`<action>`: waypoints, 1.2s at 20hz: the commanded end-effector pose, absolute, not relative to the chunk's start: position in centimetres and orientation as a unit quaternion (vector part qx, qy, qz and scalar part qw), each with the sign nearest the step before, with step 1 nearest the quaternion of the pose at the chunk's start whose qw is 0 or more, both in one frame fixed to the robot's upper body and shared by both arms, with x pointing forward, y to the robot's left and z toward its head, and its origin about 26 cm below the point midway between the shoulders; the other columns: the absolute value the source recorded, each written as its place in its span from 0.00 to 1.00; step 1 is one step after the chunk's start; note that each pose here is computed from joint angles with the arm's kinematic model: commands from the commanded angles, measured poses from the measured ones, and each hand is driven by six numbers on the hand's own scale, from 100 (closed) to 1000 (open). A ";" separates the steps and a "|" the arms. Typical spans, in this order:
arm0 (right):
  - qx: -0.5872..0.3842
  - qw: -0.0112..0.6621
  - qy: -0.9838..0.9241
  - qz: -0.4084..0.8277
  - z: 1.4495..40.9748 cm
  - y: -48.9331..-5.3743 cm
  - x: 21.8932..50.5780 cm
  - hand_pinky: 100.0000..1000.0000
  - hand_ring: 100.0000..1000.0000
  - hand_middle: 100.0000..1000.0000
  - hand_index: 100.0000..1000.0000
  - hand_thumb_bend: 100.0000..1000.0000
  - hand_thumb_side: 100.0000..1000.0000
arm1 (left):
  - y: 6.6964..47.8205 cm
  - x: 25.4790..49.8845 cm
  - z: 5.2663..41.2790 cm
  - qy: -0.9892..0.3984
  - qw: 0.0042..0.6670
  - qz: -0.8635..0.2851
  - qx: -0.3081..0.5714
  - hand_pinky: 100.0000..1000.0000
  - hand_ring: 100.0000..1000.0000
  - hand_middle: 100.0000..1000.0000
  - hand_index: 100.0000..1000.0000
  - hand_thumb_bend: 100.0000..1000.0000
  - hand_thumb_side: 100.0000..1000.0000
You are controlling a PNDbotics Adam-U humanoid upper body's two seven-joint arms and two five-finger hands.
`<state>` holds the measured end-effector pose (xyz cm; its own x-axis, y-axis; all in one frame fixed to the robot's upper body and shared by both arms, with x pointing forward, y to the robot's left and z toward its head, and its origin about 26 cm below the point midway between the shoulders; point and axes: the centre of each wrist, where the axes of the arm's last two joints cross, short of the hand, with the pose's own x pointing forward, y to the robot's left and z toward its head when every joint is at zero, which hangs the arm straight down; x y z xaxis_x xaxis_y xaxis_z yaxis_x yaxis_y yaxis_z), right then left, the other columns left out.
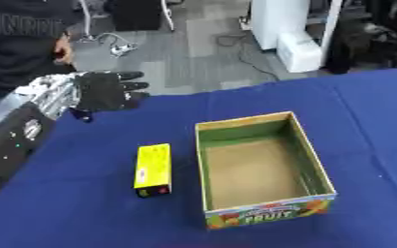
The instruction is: Pick up objects on the table and place them in the box.
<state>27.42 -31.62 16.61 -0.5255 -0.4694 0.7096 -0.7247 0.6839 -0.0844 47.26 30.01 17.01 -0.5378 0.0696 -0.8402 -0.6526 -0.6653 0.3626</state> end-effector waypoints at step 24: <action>0.352 0.327 -0.853 0.203 17.9 -31.6 27.6 0.05 0.23 0.32 0.45 0.00 1.00 | 26.8 47.2 17.6 0.514 0.267 0.778 -0.245 1.00 0.92 0.89 0.87 0.75 0.33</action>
